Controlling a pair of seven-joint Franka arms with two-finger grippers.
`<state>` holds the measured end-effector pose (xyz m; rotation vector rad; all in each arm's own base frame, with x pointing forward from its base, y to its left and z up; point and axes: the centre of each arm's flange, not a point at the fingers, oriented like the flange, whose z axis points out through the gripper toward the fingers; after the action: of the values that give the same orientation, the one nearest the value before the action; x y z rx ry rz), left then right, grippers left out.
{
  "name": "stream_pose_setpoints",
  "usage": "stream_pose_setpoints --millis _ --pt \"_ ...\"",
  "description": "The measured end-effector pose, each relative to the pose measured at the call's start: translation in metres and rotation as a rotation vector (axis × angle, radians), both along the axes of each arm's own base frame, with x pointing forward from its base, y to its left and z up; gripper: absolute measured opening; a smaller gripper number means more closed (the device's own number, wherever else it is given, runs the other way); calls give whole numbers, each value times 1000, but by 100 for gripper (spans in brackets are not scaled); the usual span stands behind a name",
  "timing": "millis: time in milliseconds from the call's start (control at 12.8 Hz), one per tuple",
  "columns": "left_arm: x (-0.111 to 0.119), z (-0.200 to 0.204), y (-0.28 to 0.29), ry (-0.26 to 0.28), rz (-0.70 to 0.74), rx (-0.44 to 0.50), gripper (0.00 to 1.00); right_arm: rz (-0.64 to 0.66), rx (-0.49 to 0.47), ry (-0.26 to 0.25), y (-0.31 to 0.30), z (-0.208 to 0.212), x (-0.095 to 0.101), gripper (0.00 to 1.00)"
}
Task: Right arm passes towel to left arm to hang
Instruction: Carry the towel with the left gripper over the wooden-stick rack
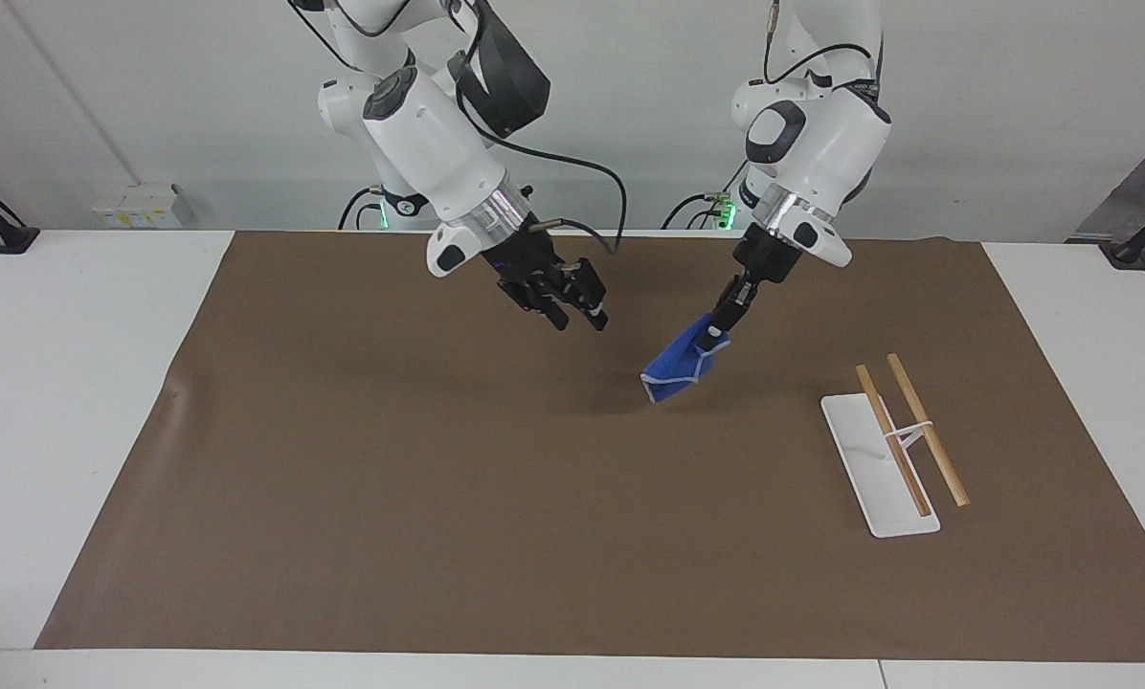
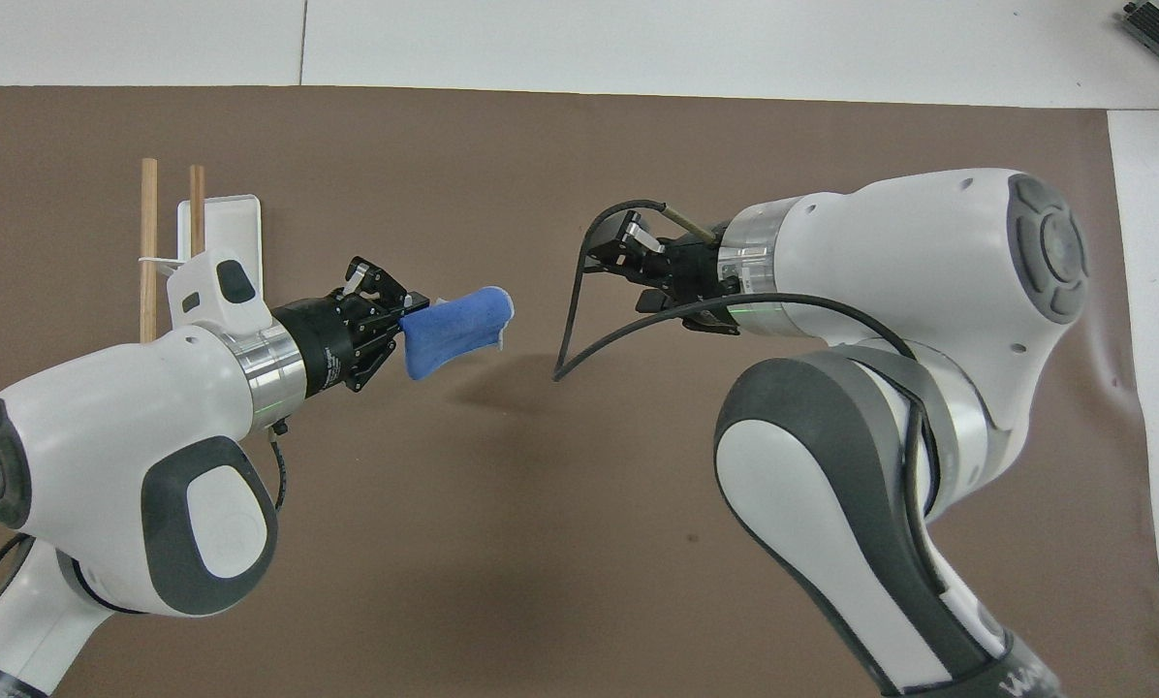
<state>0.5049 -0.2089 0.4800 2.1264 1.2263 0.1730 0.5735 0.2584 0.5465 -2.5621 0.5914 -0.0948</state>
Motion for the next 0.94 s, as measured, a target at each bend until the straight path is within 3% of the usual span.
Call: stream_pose_setpoints --millis 156,234,390,546,624,937 --pt "15 -7 35 -41 -20 51 3 34 -111 -8 -15 9 -7 82" --pt "22 -10 54 -62 -28 77 3 53 -166 -13 -18 12 -10 83" --pt "34 -17 95 -106 -56 139 3 97 -303 -21 -26 12 -15 93" --pt "44 -21 131 -144 -77 192 3 144 -404 -14 -37 13 -21 95" --pt "49 -21 147 -162 -81 213 3 161 -432 -5 -48 15 -21 99" --pt "60 -14 206 -204 -45 263 3 206 -474 35 -117 27 -18 98"
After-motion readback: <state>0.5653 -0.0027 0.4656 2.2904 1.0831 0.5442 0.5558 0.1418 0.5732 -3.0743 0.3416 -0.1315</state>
